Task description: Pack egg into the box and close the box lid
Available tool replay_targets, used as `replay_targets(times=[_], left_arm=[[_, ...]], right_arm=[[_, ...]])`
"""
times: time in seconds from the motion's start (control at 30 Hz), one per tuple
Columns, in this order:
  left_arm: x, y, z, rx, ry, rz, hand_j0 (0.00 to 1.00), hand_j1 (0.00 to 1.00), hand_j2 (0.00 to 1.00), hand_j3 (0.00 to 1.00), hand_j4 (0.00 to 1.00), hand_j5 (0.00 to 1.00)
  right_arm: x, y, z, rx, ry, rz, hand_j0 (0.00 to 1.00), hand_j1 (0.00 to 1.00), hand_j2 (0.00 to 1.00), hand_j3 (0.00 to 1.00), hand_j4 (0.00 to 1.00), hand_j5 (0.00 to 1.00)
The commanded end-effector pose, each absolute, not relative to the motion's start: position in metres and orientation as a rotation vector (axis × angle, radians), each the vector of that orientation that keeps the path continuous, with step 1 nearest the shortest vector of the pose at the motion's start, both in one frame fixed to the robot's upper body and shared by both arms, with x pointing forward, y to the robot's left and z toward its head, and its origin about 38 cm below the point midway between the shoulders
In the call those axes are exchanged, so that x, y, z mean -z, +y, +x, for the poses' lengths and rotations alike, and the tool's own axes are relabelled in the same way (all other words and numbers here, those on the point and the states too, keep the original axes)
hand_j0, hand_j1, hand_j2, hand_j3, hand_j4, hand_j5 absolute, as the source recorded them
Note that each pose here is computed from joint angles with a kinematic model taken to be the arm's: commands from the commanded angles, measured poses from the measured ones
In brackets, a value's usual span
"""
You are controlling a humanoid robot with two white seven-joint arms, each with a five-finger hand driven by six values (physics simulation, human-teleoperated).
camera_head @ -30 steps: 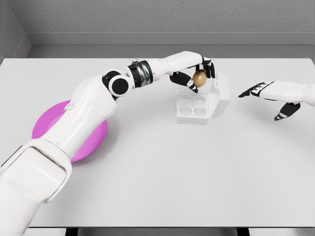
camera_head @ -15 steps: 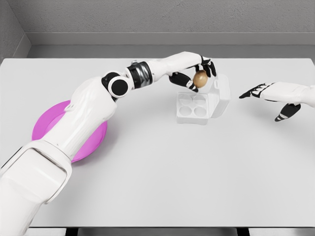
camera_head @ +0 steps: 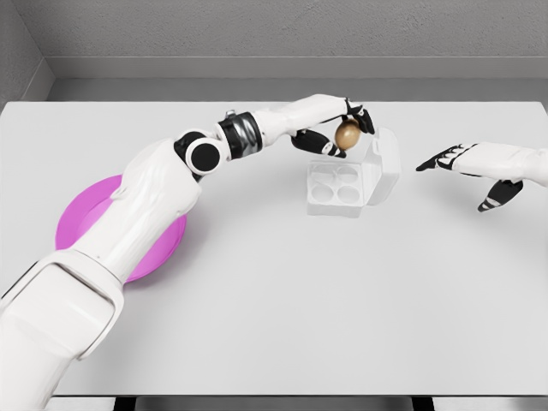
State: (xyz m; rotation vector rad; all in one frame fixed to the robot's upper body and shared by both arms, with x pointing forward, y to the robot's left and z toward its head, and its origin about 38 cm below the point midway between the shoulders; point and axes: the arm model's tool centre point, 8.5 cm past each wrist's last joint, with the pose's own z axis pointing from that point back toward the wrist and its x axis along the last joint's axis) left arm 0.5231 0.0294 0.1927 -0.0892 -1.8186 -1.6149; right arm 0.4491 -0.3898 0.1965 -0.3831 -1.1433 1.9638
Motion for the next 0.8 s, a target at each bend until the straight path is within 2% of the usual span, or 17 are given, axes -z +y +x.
replay_targets(times=[0.0,0.1,0.33,0.57,0.63,0.73,0.77], left_arm=[[-0.195,0.030,0.523,1.604,-1.828,-0.095,0.60,0.60,0.60,0.60,0.60,0.60],[-0.197,0.028,0.522,1.603,-1.839,-0.100,0.60,0.60,0.60,0.60,0.60,0.60],[-0.197,0.043,0.523,1.575,-1.848,-0.083,0.70,0.70,0.70,0.70,0.70,0.70],[-0.199,0.056,0.529,1.577,-1.838,-0.051,0.74,0.74,0.74,0.74,0.74,0.74],[-0.208,0.078,0.537,1.545,-1.845,-0.010,0.74,0.74,0.74,0.74,0.74,0.74],[-0.212,0.089,0.540,1.509,-1.860,-0.005,0.79,0.79,0.79,0.79,0.79,0.79],[-0.226,0.106,0.540,1.481,-1.901,0.003,0.88,0.88,0.88,0.88,0.88,0.88]], right_arm=[[-0.197,-0.390,0.449,-1.958,-1.148,-0.382,1.00,1.00,1.00,1.00,1.00,1.00],[-0.197,-0.390,0.449,-1.959,-1.148,-0.383,1.00,1.00,1.00,1.00,1.00,1.00],[-0.197,-0.390,0.449,-1.959,-1.148,-0.383,1.00,1.00,1.00,1.00,1.00,1.00],[-0.197,-0.390,0.449,-1.959,-1.148,-0.383,1.00,1.00,1.00,1.00,1.00,1.00],[-0.198,-0.389,0.449,-1.960,-1.149,-0.383,1.00,1.00,1.00,1.00,1.00,1.00],[-0.197,-0.390,0.449,-1.959,-1.148,-0.383,1.00,1.00,1.00,1.00,1.00,1.00],[-0.197,-0.389,0.449,-1.960,-1.147,-0.381,1.00,1.00,1.00,1.00,1.00,1.00]])
